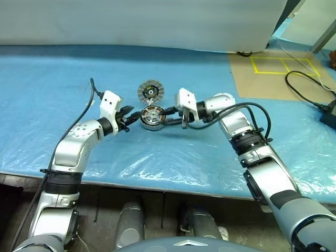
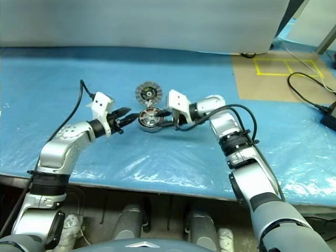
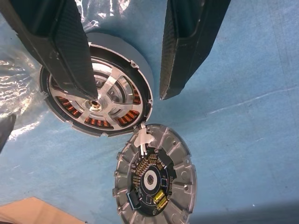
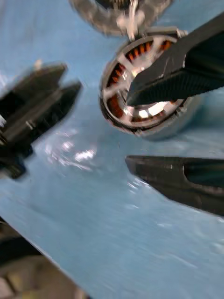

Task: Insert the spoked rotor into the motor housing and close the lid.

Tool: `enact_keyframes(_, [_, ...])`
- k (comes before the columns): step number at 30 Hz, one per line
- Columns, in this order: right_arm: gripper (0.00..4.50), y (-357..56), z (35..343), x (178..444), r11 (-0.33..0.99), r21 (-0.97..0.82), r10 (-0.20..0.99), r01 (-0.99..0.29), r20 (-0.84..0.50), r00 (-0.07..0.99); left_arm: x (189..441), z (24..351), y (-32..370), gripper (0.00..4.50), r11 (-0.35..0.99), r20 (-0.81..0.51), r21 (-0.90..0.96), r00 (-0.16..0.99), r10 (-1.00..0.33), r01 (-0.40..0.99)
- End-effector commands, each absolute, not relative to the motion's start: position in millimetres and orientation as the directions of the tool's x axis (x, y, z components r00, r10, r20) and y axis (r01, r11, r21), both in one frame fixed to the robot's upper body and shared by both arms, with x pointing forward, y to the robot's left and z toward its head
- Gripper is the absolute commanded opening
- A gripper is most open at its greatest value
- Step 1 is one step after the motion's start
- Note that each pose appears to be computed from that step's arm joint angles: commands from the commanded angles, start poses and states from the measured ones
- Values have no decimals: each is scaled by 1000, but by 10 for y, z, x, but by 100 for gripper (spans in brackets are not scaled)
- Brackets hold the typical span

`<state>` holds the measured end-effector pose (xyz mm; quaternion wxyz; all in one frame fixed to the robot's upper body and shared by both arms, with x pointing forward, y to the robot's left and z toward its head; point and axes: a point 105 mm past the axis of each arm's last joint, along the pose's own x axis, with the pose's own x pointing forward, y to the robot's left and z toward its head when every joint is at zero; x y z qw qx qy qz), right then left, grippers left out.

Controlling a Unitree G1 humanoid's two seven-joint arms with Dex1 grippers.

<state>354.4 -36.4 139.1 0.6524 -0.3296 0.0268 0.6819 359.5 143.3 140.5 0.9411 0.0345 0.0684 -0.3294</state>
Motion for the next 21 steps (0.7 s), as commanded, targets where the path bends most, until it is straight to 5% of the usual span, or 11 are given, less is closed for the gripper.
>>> enact_keyframes(1, [289,-273,1532,3528,-273,-472,850,-838,-526,20,3585,1486,1415,220,775,-116,38,773,-624,631])
enact_keyframes(5, [418,-201,1469,3574,-350,-510,811,-786,-584,18,3570,1481,1409,220,776,-115,36,774,-622,629])
enact_keyframes(21, [418,-267,1384,3759,-411,-516,722,-751,-688,78,3498,1434,1411,220,776,-133,42,774,-619,629])
